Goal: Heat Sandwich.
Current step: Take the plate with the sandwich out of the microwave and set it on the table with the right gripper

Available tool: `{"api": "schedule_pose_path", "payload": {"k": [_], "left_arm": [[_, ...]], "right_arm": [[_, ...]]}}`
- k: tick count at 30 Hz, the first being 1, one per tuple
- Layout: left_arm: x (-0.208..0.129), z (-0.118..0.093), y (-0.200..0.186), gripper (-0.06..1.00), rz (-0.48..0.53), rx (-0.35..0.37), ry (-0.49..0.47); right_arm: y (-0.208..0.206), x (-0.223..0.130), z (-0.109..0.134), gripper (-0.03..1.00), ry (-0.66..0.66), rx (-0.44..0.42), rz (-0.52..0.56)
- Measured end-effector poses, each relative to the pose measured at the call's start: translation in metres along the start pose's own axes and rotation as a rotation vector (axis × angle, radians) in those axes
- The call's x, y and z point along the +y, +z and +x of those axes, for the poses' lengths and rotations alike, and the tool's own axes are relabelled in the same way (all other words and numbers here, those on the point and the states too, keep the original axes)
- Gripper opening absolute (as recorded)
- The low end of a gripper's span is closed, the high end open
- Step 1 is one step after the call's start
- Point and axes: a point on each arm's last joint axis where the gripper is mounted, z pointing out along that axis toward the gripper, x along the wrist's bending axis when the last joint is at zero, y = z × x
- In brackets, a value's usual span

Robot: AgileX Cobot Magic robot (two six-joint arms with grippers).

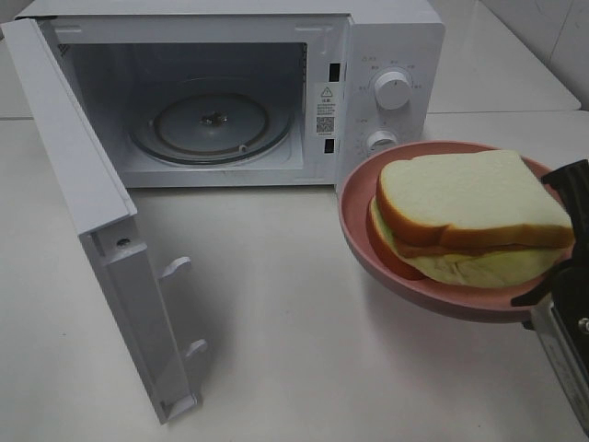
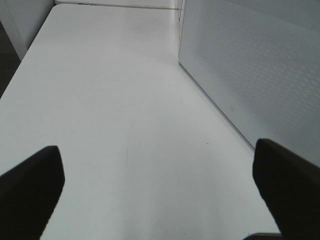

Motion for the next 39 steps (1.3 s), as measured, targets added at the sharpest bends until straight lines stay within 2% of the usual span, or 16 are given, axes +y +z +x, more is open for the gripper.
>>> {"api": "schedule_pose_path", "payload": {"k": [6,8,25,30,39], "left_arm": [[0.0,0.0,0.0,0.97,0.0,0.0,0.0],[0.0,0.0,0.0,0.97,0.0,0.0,0.0],[0.0,0.0,0.0,0.97,0.0,0.0,0.0],[0.0,0.0,0.0,0.97,0.0,0.0,0.0],[0.0,0.0,0.0,0.97,0.0,0.0,0.0]], "right_arm": [[-0.009,-0.007,0.003,0.11,0.087,-0.026,0.046],[-0.01,-0.01,0.004,0.11,0.157,-0.03,0.074],[-0.013,-0.027,0.011,0.11,0.43,0.003,0.265],[-0.015,-0.032,0.015,0.11,0.581,0.003,0.34],[-0.004,-0.034,0.015,0.11,0.769,0.032,0.458]]}}
